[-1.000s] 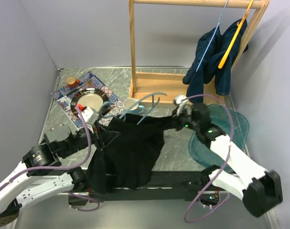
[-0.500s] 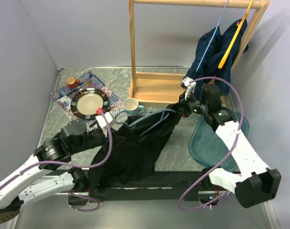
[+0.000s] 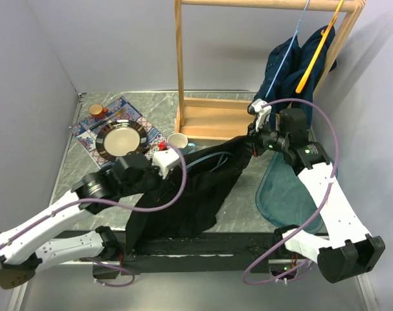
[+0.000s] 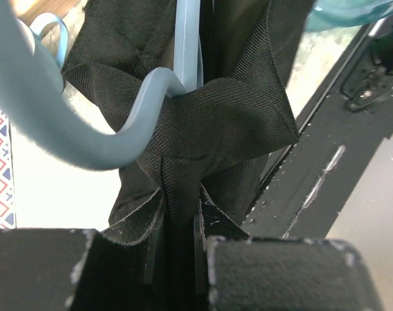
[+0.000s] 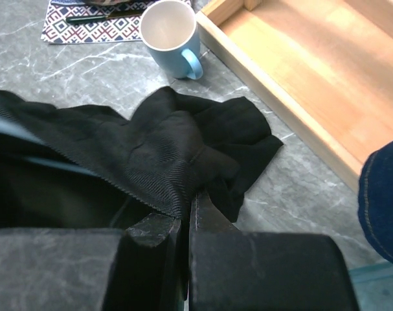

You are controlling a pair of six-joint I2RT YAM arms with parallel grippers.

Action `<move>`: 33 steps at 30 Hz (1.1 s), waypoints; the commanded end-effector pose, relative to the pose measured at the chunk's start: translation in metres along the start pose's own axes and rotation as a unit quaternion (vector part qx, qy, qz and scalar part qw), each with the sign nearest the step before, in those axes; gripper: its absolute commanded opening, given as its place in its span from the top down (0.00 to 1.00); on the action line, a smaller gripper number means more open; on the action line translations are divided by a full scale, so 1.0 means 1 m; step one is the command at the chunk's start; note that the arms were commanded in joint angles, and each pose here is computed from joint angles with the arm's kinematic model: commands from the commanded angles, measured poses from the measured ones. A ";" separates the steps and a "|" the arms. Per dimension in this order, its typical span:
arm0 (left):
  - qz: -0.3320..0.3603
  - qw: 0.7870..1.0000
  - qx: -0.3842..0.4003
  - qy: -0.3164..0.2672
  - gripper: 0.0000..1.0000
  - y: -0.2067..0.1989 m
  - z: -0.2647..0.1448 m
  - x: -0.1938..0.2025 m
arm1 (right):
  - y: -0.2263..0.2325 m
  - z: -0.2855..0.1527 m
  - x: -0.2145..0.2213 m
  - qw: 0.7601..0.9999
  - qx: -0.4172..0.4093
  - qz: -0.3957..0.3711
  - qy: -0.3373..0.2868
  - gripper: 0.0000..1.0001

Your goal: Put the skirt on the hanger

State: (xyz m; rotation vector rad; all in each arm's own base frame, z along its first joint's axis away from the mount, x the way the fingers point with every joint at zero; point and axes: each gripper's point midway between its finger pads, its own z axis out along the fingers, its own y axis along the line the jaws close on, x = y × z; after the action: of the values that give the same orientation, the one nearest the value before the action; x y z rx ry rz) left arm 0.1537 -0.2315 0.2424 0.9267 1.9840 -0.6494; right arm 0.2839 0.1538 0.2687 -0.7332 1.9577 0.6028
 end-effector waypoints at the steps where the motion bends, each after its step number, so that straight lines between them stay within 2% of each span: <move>1: 0.012 0.998 -0.025 0.053 0.99 0.009 0.003 0.006 | 0.002 -0.036 -0.054 0.996 0.027 -0.060 -0.060 1.00; 5: 0.019 0.994 -0.039 0.100 0.99 0.015 0.021 0.014 | 0.017 -0.057 -0.071 0.994 0.020 -0.079 -0.074 1.00; 9: 0.018 0.992 -0.043 0.118 0.99 0.017 0.031 0.015 | 0.037 -0.076 -0.085 0.991 -0.007 -0.105 -0.087 1.00; 14: 0.018 0.991 -0.041 0.123 0.99 0.016 0.039 0.010 | 0.062 -0.085 -0.071 0.984 -0.057 -0.148 -0.078 1.00; 15: 0.016 0.992 -0.048 0.113 0.99 0.018 0.037 0.003 | 0.080 -0.084 -0.060 0.978 -0.108 -0.166 -0.071 1.00; 17: 0.008 0.993 -0.074 0.087 0.99 0.025 0.032 -0.012 | 0.093 -0.085 -0.041 0.972 -0.131 -0.190 -0.051 1.00; 22: -0.006 0.994 -0.110 -0.025 0.99 0.033 0.015 -0.073 | 0.144 -0.077 0.019 0.938 -0.232 -0.259 0.015 1.00; 27: -0.006 0.990 -0.067 -0.122 0.99 0.016 -0.008 -0.124 | 0.143 -0.053 0.066 0.920 -0.252 -0.286 0.095 1.00; 29: 0.007 0.989 -0.036 -0.145 0.99 0.005 -0.017 -0.135 | 0.141 -0.052 0.074 0.915 -0.252 -0.295 0.115 0.94; 31: 0.034 0.988 -0.016 -0.151 0.99 -0.002 -0.023 -0.136 | 0.140 -0.057 0.073 0.913 -0.253 -0.299 0.119 0.83; 32: 0.041 0.988 -0.009 -0.148 0.99 -0.004 -0.024 -0.133 | 0.140 -0.060 0.070 0.911 -0.252 -0.305 0.115 0.75; 33: 0.058 0.988 0.000 -0.140 0.99 -0.006 -0.025 -0.130 | 0.141 -0.067 0.058 0.913 -0.244 -0.313 0.099 0.62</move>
State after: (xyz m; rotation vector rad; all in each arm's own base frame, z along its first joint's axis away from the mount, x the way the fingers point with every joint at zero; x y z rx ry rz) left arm 0.1870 -0.2544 0.2967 0.9109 1.9253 -0.5672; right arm 0.1335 0.2027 0.2461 -1.6689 1.6672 0.6617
